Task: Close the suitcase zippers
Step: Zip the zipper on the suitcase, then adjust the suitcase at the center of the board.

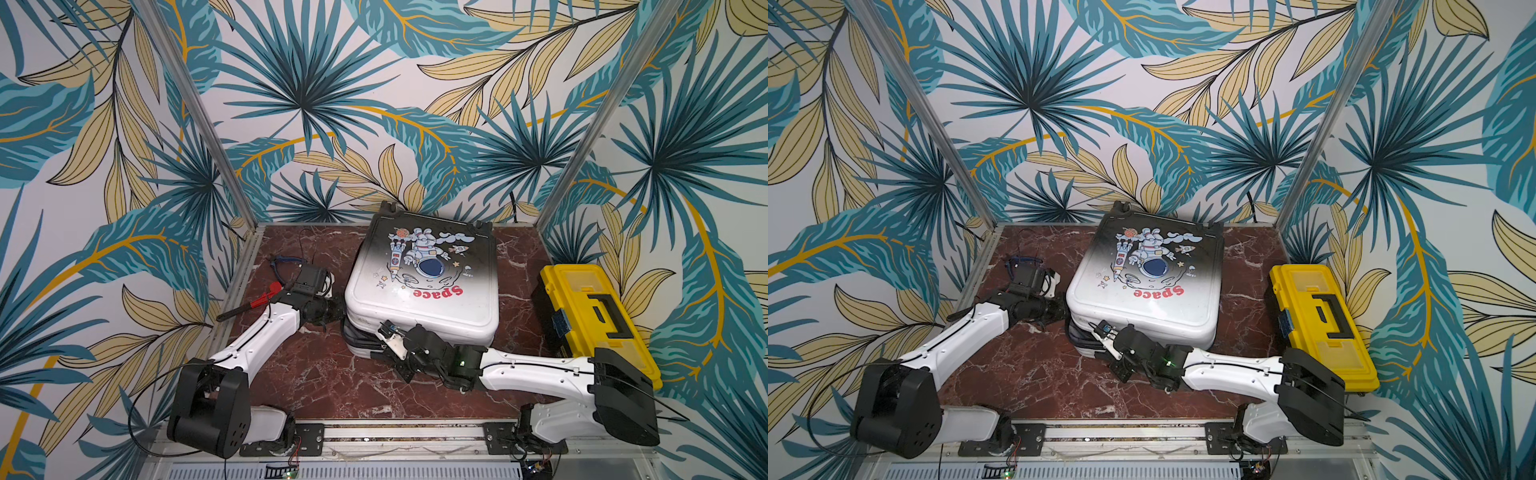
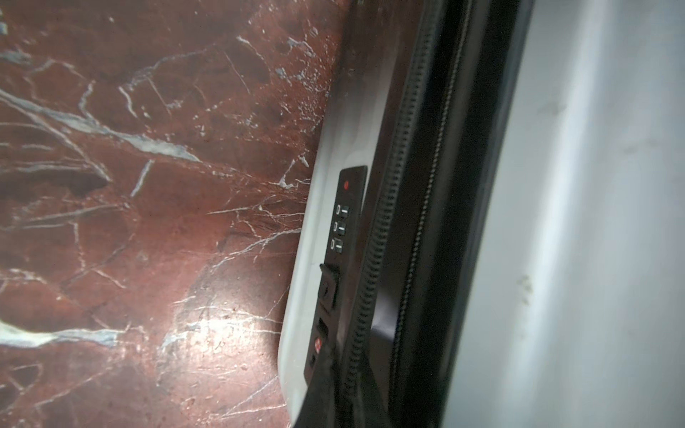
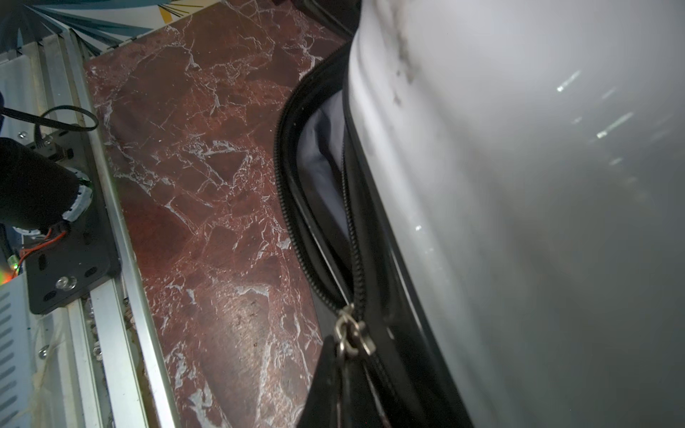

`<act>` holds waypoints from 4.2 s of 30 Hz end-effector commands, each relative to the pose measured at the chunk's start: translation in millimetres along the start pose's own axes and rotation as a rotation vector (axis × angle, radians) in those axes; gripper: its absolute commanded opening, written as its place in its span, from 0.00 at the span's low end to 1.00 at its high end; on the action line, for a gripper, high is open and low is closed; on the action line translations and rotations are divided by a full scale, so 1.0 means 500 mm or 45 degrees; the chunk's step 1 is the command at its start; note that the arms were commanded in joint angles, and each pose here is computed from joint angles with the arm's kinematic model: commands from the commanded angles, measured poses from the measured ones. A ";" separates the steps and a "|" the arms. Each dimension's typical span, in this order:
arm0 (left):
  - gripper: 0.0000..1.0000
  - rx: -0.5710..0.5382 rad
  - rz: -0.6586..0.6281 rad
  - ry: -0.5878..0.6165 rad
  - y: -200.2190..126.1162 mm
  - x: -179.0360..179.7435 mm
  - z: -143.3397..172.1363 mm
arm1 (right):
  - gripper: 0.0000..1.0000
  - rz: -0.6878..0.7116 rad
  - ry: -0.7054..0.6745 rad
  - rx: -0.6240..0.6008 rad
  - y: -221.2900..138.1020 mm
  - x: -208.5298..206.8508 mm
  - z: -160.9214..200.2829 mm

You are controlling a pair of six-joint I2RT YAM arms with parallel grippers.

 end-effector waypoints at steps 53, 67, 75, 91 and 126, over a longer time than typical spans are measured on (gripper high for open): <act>0.00 0.217 0.563 -0.025 -0.048 -0.133 0.098 | 0.00 -0.167 0.039 -0.491 0.131 0.158 -0.152; 0.28 0.186 0.361 -0.016 -0.001 -0.061 0.079 | 0.28 -0.067 0.083 -0.212 0.087 0.110 -0.050; 0.38 0.091 0.284 0.048 -0.009 -0.069 0.003 | 0.48 -0.087 0.123 -0.087 0.024 0.103 -0.033; 0.43 0.039 0.205 0.140 0.053 -0.098 -0.154 | 0.75 0.296 0.279 -0.084 -0.295 -0.035 -0.130; 0.00 0.012 -0.167 0.210 0.092 -0.012 -0.250 | 0.98 0.717 1.457 -0.261 -0.447 -0.195 0.036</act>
Point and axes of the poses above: each gripper's point midway between its finger pads, its own y axis out along the fingers, its own x axis along the line the jaws close on, z = x × y, the point moved 4 cm from there along -y, back along the fingers, and after that the axes turned 6 degrees about y, right-handed, at the moved point
